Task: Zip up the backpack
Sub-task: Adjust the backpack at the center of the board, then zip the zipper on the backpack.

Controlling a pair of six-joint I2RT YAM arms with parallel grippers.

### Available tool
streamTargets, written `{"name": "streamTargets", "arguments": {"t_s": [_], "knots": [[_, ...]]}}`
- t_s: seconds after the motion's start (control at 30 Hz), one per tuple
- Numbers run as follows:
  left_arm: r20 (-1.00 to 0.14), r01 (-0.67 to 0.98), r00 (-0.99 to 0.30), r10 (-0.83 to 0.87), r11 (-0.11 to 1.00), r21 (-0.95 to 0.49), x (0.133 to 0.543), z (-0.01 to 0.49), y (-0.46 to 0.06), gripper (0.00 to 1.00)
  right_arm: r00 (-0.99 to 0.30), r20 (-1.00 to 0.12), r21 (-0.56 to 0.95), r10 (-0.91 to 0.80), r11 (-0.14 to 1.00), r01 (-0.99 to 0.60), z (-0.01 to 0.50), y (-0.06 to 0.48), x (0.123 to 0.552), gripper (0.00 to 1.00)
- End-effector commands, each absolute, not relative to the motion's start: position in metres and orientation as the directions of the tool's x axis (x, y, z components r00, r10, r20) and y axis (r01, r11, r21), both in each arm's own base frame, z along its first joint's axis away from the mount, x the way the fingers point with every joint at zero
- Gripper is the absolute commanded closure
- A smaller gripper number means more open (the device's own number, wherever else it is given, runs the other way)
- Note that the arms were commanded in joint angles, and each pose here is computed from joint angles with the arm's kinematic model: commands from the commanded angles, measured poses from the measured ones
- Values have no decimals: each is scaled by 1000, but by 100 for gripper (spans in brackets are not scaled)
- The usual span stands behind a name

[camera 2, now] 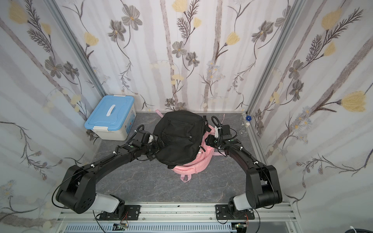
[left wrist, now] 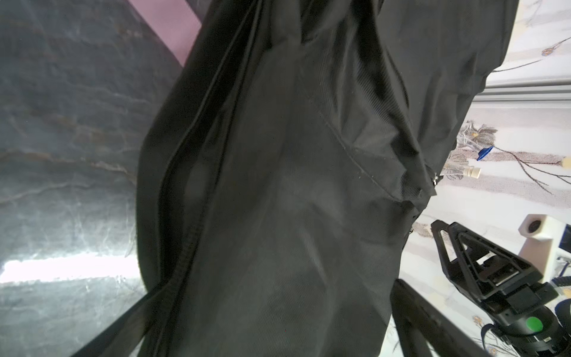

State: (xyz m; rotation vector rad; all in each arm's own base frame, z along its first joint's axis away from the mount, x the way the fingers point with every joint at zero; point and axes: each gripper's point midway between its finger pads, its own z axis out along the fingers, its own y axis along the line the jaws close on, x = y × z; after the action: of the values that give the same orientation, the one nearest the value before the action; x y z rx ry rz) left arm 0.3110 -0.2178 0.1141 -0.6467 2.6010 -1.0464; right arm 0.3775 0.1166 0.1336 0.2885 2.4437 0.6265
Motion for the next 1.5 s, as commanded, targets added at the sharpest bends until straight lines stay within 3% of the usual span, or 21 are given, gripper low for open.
{"name": "streamTargets", "arguments": {"t_s": [0.0,0.27,0.4,0.57,0.77,1.03,1.27,1.43,1.47], "knots": [[20,-362,-868,-497,603,-711,292,112,-227,0,-801,-508,457,317,887,62,132,109,374,43],[134,-435,-858,-496,563,-703,265,101,-237,0,-819,-495,428,290,902,60,116,106,364,43],[105,-437,-854,-510,592,-677,246,110,-224,0,-825,-488,429,286,901,58,113,109,367,44],[154,-492,-830,-536,575,-654,227,102,-215,0,-825,-475,419,306,903,94,101,106,370,45],[148,-474,-823,-548,520,-710,252,76,-231,0,-819,-475,421,321,901,109,92,107,376,46],[12,-336,-826,-564,475,-813,296,106,-254,3,-837,-449,447,313,890,93,85,120,378,47],[-45,-287,-820,-571,478,-830,305,116,-251,26,-857,-409,457,313,883,105,67,125,382,46],[-107,-217,-813,-572,468,-857,316,139,-253,55,-861,-394,511,322,855,86,68,136,385,46],[-119,-207,-809,-575,468,-859,318,143,-252,69,-858,-398,520,324,850,79,71,137,386,46]]}}
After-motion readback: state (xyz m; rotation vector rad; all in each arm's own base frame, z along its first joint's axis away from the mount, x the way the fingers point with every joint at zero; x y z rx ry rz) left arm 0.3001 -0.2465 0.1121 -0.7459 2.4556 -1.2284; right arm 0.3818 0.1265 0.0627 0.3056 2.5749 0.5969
